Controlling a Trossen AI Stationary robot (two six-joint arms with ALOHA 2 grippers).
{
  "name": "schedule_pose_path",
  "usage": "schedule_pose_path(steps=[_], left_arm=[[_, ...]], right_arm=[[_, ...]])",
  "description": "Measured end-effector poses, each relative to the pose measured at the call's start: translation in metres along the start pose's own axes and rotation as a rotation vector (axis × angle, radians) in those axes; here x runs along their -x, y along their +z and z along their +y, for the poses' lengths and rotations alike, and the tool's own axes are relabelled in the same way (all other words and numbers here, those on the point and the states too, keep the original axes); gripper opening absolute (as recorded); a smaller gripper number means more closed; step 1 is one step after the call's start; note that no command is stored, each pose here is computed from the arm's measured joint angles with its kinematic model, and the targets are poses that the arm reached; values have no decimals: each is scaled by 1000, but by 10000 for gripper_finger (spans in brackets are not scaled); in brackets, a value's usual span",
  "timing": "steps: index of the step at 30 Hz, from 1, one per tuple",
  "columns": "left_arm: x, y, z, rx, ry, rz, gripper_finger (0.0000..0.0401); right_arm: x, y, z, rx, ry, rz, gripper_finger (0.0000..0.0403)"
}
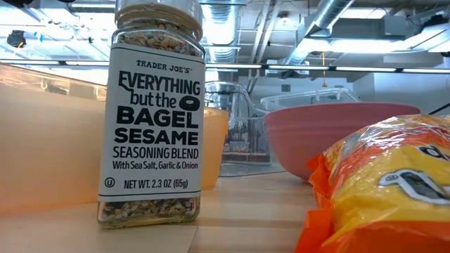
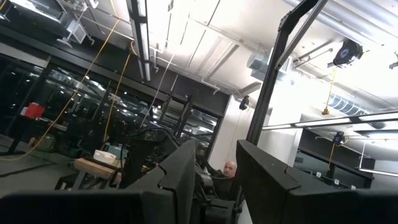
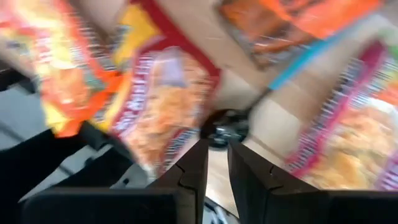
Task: Pick & Place Food Item
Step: Put the green noodle pack into the transparent container
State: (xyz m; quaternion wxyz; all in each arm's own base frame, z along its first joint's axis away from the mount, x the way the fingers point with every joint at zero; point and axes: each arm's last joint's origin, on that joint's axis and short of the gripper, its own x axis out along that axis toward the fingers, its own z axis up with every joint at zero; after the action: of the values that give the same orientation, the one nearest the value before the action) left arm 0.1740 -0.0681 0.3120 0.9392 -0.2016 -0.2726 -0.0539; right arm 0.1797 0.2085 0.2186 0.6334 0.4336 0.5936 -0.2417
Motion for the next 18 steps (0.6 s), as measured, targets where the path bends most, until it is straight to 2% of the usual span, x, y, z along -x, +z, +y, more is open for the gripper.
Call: schedule_pose_path(steps=[3, 6, 9, 13, 15, 18], left_arm=[[0, 0, 0, 0, 0, 0, 112], [0, 0, 0, 0, 0, 0, 112], [0, 0, 0, 0, 0, 0, 112], [0, 0, 0, 0, 1, 0, 112], [0, 0, 0, 0, 1, 0, 112], [0, 0, 0, 0, 1, 0, 112]], right_arm=[[0, 0, -5, -35, -52, 9, 59], [0, -2, -9, -8, -96, 16, 59], [1, -3, -13, 63, -132, 42, 59], [1, -4, -14, 235, -153, 108, 59], [2, -5, -16, 281, -175, 151, 59], [3, -3, -25, 193, -275, 162, 59]])
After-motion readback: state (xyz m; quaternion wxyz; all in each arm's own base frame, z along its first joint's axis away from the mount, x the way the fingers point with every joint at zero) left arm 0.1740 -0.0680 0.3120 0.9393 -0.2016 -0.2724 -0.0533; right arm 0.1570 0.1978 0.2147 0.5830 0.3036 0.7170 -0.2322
